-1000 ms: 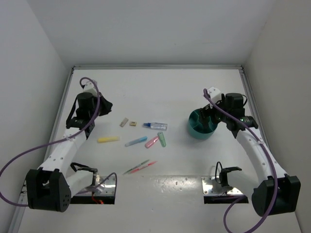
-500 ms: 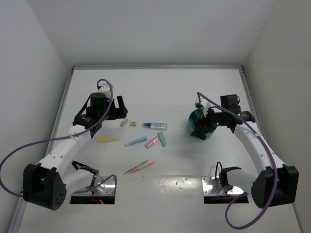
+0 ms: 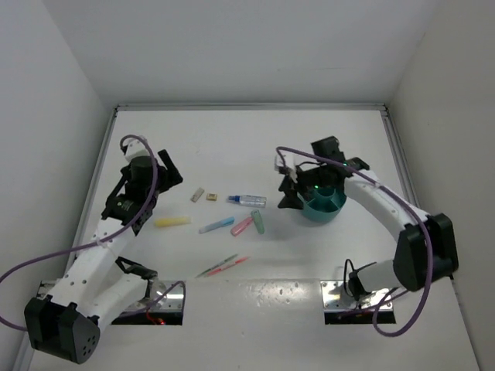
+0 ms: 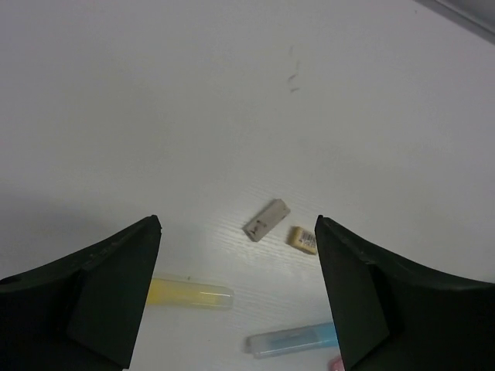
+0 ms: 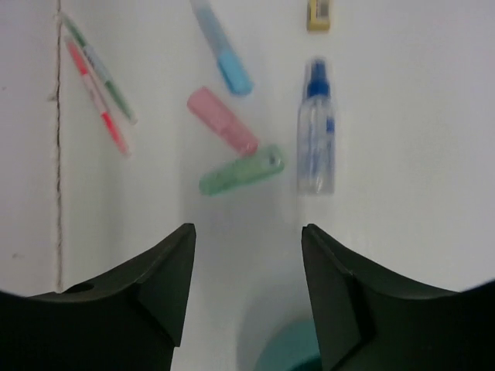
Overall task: Sort the stationery into containers
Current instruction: Pick up the stationery from the center of the board.
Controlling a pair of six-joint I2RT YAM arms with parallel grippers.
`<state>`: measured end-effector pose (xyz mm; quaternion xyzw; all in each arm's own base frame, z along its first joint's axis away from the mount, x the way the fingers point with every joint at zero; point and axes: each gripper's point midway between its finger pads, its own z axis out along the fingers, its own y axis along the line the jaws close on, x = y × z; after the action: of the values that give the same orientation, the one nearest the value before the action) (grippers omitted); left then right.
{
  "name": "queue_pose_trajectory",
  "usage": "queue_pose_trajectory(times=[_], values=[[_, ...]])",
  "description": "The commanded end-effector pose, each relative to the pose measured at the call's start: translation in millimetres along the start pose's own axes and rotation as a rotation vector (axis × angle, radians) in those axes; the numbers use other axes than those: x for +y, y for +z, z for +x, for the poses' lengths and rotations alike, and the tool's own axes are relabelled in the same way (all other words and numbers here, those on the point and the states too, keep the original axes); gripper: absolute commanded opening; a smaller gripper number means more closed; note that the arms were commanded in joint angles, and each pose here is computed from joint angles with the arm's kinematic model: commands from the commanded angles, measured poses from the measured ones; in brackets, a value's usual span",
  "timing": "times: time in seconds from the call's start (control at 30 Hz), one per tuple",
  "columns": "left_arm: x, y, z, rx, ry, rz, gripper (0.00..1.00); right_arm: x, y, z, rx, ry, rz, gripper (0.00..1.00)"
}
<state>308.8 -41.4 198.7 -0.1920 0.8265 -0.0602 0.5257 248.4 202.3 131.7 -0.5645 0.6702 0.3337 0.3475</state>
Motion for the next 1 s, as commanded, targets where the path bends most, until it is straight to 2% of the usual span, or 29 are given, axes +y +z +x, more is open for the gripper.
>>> queue_pose_trajectory(times=[0.0, 0.07, 0.1, 0.23, 0.27, 0.37, 0.4, 0.43, 0.47, 0.5, 0.53, 0.6, 0.63, 0.73, 0.77, 0.97], values=[[29.0, -15.2, -36.4, -0.143, -0.105, -0.152, 0.87, -22.2, 37.3, -50.2, 0.007, -0.199, -0.011, 0.59], [35.6, -21.5, -38.4, -0.171, -0.13, -0.161, 0.87, -21.3, 67.2, -74.3, 0.03, -0.248, -0.025, 0.69], [38.0, -24.2, -41.8, -0.188, -0.135, -0.17, 0.87, -22.3, 89.6, -67.7, 0.061, -0.216, -0.051, 0.69], [45.2, -35.3, -54.0, -0.249, -0.156, -0.194, 0.87, 0.8, 145.1, -87.6, 0.075, -0.3, -0.142, 0.71], [46.8, -38.0, -56.7, -0.262, -0.161, -0.198, 0.87, 1.9, 164.0, -76.4, 0.101, -0.3, -0.158, 0.71], [56.1, -49.2, -65.3, -0.321, -0.192, -0.228, 0.83, 8.8, 197.6, -85.7, 0.1, -0.375, -0.146, 0.55], [58.2, -52.5, -68.2, -0.337, -0.199, -0.234, 0.78, 10.2, 210.3, -74.5, 0.127, -0.368, -0.161, 0.43], [63.4, -58.0, -70.9, -0.366, -0.224, -0.249, 0.6, 16.4, 218.5, -75.1, 0.129, -0.366, -0.176, 0.37], [66.6, -61.3, -71.7, -0.376, -0.236, -0.26, 0.51, 12.7, 221.9, -82.1, 0.129, -0.366, -0.176, 0.33], [67.9, -64.6, -74.3, -0.392, -0.253, -0.261, 0.42, 19.3, 233.3, -70.4, 0.157, -0.348, -0.216, 0.33], [71.9, -70.8, -78.8, -0.419, -0.266, -0.272, 0.31, 22.3, 238.3, -76.2, 0.158, -0.354, -0.226, 0.33], [77.9, -76.7, -81.6, -0.448, -0.307, -0.295, 0.31, 25.6, 246.4, -58.8, 0.202, -0.34, -0.239, 0.37], [82.6, -79.3, -81.8, -0.456, -0.318, -0.31, 0.36, 26.8, 251.5, -60.7, 0.202, -0.355, -0.231, 0.38], [84.9, -82.9, -82.6, -0.467, -0.332, -0.315, 0.6, 28.4, 261.2, -49.7, 0.231, -0.347, -0.243, 0.41], [85.0, -85.4, -83.9, -0.474, -0.338, -0.31, 0.63, 29.1, 259.2, -49.6, 0.241, -0.349, -0.25, 0.42], [82.2, -86.5, -84.1, -0.472, -0.341, -0.289, 0.64, 48.0, 261.2, -42.1, 0.273, -0.35, -0.303, 0.45]])
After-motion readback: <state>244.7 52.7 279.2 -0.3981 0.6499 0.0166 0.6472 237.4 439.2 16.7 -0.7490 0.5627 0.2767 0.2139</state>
